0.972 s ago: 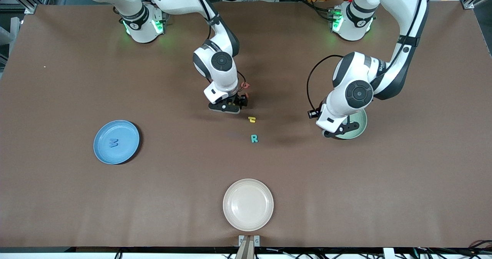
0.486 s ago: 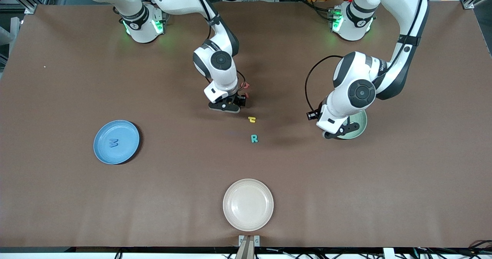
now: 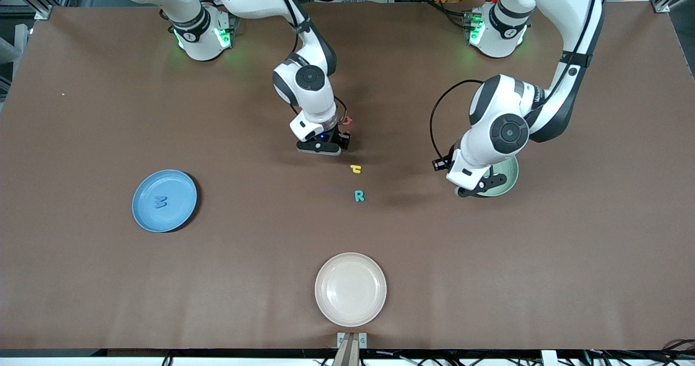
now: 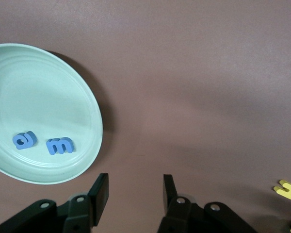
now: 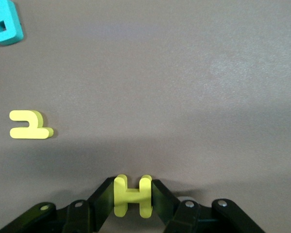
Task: Sort uppercase to blue plate, lowercase to green plate
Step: 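Lift the yellow H toward the blue plate while the left gripper reaches letters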
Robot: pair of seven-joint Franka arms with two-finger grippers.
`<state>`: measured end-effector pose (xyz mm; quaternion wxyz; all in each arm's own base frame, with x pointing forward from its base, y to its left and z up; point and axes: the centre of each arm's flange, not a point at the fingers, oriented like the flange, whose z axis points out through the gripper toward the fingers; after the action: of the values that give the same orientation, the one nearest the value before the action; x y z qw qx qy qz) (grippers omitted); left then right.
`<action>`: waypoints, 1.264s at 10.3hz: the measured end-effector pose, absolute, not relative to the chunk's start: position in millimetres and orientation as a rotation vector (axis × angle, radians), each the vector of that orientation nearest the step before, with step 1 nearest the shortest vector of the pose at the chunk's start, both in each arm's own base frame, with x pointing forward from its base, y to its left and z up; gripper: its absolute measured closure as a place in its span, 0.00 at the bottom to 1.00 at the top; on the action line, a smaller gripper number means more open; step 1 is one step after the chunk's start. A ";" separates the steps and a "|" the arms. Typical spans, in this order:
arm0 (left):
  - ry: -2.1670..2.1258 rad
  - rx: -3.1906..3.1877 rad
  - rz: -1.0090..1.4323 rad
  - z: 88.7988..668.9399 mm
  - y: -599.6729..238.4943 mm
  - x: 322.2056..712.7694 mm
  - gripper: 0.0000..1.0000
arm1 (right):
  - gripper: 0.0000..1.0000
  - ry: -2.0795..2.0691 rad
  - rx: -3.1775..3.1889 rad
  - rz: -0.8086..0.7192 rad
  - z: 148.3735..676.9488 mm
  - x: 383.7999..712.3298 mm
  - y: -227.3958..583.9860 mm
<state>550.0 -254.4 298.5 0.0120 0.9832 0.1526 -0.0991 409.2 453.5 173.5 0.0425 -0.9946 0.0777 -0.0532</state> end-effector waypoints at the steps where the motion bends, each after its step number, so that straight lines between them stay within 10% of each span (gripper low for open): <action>1: 0.476 3.065 -0.307 298.1 -254.4 550.2 0.47 | 0.61 0.238 -3.042 -0.163 173.7 409.2 453.5; 7: 0.522 3.027 -0.218 316.2 -278.4 563.2 0.47 | 0.61 0.264 -3.057 -0.148 204.3 452.1 419.4; 13: 0.595 3.011 -0.216 268.3 -369.9 551.7 0.47 | 0.61 0.140 -3.135 -0.114 252.5 568.5 265.0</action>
<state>551.7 -369.9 268.3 0.0322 0.9781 0.1933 -0.0701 568.5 265.0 252.5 0.0009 -0.9984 0.0445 -0.0362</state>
